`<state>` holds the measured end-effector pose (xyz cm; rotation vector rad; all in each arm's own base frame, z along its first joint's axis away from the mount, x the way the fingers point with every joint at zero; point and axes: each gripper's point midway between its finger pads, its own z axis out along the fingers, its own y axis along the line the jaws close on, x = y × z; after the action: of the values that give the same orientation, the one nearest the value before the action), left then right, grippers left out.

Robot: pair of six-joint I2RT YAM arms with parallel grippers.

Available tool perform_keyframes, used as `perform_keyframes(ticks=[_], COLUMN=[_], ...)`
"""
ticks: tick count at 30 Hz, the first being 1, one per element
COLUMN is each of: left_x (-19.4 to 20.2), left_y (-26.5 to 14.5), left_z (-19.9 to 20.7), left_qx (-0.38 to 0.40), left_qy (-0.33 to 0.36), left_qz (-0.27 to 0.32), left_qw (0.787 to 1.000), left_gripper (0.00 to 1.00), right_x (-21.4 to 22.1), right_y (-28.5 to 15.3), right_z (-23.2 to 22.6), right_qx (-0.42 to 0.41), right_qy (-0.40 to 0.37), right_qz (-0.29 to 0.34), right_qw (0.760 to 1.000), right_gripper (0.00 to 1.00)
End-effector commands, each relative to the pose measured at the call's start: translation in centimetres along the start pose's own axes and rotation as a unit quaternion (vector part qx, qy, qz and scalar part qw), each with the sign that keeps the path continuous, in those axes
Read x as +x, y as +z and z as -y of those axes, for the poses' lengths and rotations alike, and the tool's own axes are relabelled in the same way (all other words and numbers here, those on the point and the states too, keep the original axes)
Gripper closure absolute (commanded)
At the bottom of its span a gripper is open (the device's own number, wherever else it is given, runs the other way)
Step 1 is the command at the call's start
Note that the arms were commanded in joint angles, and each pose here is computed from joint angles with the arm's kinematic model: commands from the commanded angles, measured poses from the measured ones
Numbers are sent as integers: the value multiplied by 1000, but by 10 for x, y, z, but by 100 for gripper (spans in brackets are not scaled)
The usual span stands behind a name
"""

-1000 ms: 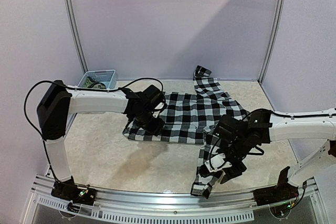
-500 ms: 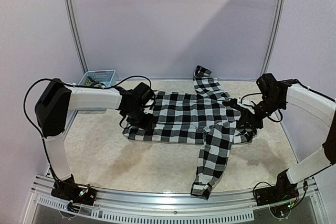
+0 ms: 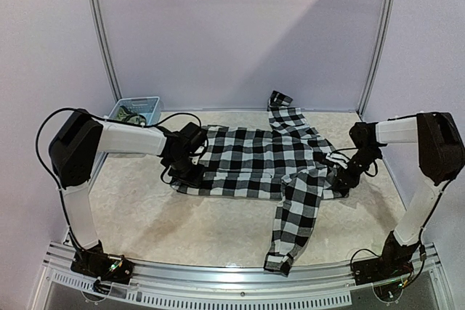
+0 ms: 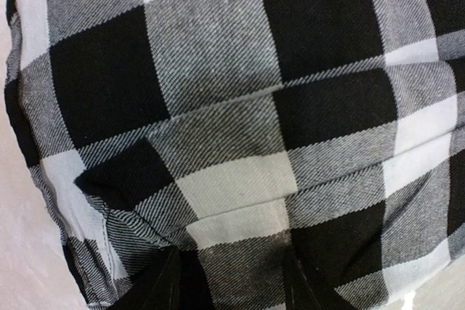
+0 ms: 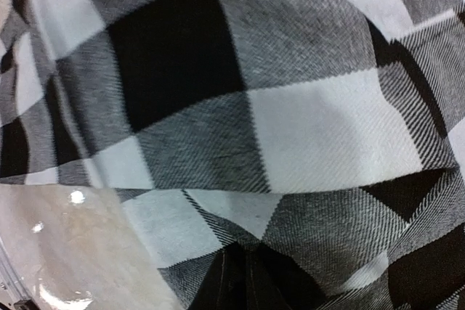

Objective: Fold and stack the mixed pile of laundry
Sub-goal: Move the 1/3-folded shirt to the center of the board.

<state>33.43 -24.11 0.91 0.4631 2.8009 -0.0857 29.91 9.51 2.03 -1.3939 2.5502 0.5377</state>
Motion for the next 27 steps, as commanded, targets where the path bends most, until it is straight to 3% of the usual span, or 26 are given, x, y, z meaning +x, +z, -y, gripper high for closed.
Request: perform_keyframes(ticks=[1, 13, 27], left_x=[31, 93, 141], left_y=[20, 15, -26], left_z=[-13, -23, -31], left_qx=[-13, -5, -21], left_qy=[-18, -54, -67], left_qz=[-48, -89, -73], left_qw=[999, 995, 995], left_gripper=[52, 60, 60], right_x=[18, 75, 69], right_y=[14, 40, 30], right_z=[33, -17, -88], right_qx=[63, 52, 21], right_qy=[30, -40, -79], right_qz=[-49, -188, -207], right_qw=[996, 980, 975], right_gripper=[90, 90, 89])
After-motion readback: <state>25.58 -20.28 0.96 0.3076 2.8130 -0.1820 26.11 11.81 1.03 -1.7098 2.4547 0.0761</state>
